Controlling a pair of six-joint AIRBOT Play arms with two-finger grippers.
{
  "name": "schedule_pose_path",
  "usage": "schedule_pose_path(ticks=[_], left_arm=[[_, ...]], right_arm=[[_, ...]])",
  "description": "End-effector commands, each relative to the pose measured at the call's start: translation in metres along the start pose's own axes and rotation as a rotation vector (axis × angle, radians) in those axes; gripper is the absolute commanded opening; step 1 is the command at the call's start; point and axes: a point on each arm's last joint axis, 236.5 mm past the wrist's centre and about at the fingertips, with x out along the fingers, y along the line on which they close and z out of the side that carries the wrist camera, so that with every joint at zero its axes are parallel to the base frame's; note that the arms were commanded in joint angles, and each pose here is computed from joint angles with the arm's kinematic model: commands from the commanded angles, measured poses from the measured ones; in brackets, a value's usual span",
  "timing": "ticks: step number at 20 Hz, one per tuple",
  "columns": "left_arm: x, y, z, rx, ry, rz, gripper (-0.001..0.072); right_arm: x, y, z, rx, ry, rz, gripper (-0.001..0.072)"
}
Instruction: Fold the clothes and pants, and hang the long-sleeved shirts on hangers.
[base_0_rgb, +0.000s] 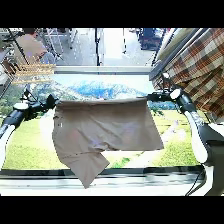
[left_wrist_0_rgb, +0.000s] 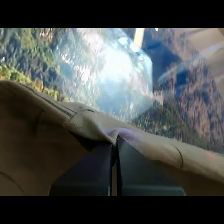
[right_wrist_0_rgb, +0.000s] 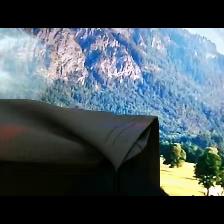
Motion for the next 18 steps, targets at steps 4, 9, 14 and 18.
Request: schedule_pose_path(ticks=[4, 9, 14, 18], left_arm=[[-0.047, 0.005, -0.077, -0.049, 0.463, -0.157, 0.0005], [-0.056, 0.029, -0.111, -0.024, 0.614, -0.055, 0.0005], [-0.058, 0.051, -0.13, -0.018, 0.685, 0.05, 0.0005], [-0.068, 0.067, -0.133, -0.025, 0.721, 0.106, 0.0005]], right_arm=[[-0.005, -0.006, -0.062, -0.007, 0.279, 0.051, 0.0014], [-0.009, -0.004, -0.088, -0.008, 0.385, 0.067, 0.0014], [-0.029, 0.008, -0.126, 0.003, 0.562, 0.128, 0.0015], [-0.047, 0.008, -0.15, 0.008, 0.691, 0.131, 0.0015]])
